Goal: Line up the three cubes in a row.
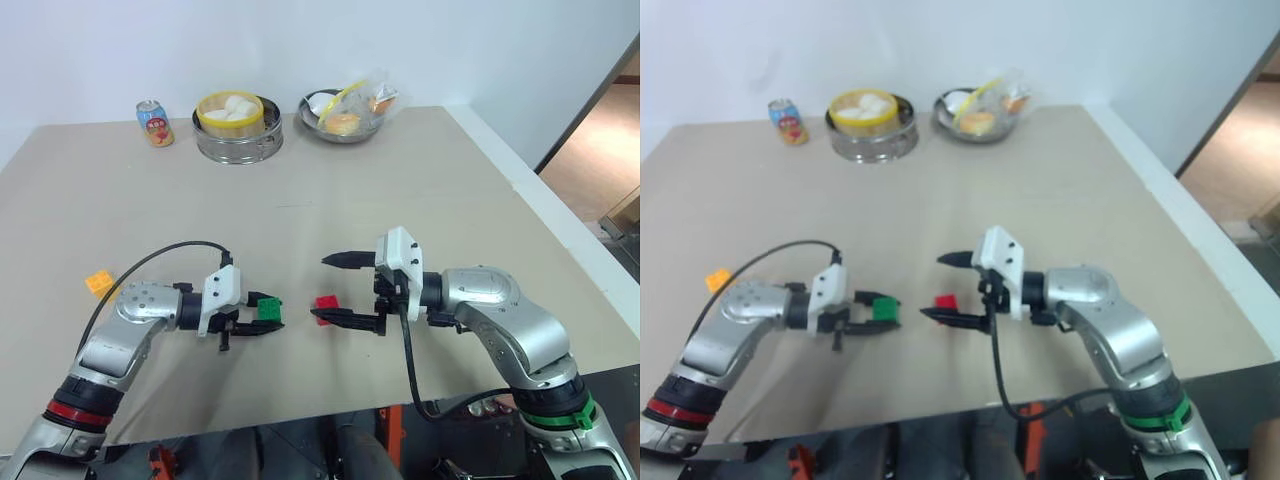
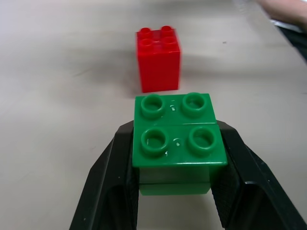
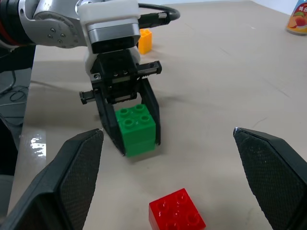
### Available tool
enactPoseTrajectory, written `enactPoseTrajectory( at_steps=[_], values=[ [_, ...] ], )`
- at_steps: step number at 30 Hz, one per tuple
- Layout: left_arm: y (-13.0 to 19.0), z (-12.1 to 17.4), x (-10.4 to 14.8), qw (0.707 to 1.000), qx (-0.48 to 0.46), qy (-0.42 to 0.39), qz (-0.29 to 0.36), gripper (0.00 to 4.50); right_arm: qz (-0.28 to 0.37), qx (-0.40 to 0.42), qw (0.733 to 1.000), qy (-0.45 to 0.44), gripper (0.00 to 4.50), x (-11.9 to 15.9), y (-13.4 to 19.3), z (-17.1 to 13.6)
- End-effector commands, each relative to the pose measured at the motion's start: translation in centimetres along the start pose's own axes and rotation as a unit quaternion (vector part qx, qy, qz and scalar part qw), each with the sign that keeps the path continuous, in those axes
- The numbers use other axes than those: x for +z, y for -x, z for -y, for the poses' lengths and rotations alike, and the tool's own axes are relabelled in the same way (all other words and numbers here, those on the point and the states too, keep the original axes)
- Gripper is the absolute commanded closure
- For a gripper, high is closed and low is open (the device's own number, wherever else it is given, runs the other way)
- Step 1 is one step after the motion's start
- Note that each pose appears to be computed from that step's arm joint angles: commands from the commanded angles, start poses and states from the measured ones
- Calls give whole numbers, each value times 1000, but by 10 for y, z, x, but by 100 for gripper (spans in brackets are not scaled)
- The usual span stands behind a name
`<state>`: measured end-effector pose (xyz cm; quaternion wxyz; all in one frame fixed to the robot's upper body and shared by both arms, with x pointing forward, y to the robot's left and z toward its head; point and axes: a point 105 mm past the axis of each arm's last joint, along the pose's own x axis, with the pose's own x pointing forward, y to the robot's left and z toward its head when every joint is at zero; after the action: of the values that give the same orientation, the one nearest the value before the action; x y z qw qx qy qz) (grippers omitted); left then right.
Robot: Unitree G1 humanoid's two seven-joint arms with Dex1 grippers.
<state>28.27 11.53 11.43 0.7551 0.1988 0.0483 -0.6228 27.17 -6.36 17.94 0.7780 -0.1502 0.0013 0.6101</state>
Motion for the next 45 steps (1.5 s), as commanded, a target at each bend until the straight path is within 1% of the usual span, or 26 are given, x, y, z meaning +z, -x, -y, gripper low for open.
enactPoseTrajectory(
  at_steps=[1, 11, 13, 18, 19, 20, 23, 27, 28, 30, 32, 33, 35, 37, 40, 44, 45],
  values=[
    [-2, -2, 0, 1000, 3, -12, -7, 314, 11, 2, 1000, 18, 0, 5, 1, -2],
    [-2, 2, -9, 1000, -6, 6, -25, 314, 9, -6, 1000, 20, 0, -1, 1, 4],
    [-2, 1, -10, 1000, -5, 9, -28, 211, 9, -5, 1000, 20, 0, -1, 1, 4],
    [-1, -3, -5, 1000, -2, 3, -17, 39, 8, -5, 1000, 21, 0, -4, 1, 4],
    [1, -4, -4, 1000, 1, 2, -15, 12, 8, -5, 1000, 21, 0, -4, 1, 4],
    [4, -6, -1, 1000, 4, -3, -12, 1, 9, -6, 1000, 20, 0, -4, 1, 4],
    [21, -11, 16, 1000, 21, 1, 12, 1, 10, -6, 1000, 21, 0, -3, 1, 5],
    [58, -21, 38, 993, 88, 62, 45, 1, 13, -8, 1000, 22, 0, -1, 3, 7],
    [71, -27, 40, 988, 123, 80, 51, 1, 15, -7, 1000, 21, 0, 0, 3, 8],
    [95, -40, 40, 969, 207, 115, 66, 1, 20, -5, 1000, 21, 0, 2, 1, 9],
    [118, -58, 32, 940, 319, 111, 57, 1, 26, -2, 999, 21, 0, 4, -1, 11],
    [124, -63, 29, 928, 353, 106, 54, 1, 28, -1, 999, 21, 0, 4, -2, 11],
    [148, -77, 17, 869, 483, 100, 47, 1, 29, 4, 999, 24, 0, 4, -6, 12],
    [165, -81, 11, 807, 581, 96, 48, 1, 29, 9, 999, 26, 0, 4, -8, 12],
    [176, -74, 11, 738, 667, 87, 55, 1, 27, 19, 999, 30, 0, 4, -10, 12],
    [181, -58, 0, 658, 740, 127, 67, 1, 24, 32, 999, 34, 0, 3, -11, 13],
    [182, -55, -4, 642, 752, 136, 66, 1, 22, 35, 999, 36, 0, 3, -11, 13]
  ],
)
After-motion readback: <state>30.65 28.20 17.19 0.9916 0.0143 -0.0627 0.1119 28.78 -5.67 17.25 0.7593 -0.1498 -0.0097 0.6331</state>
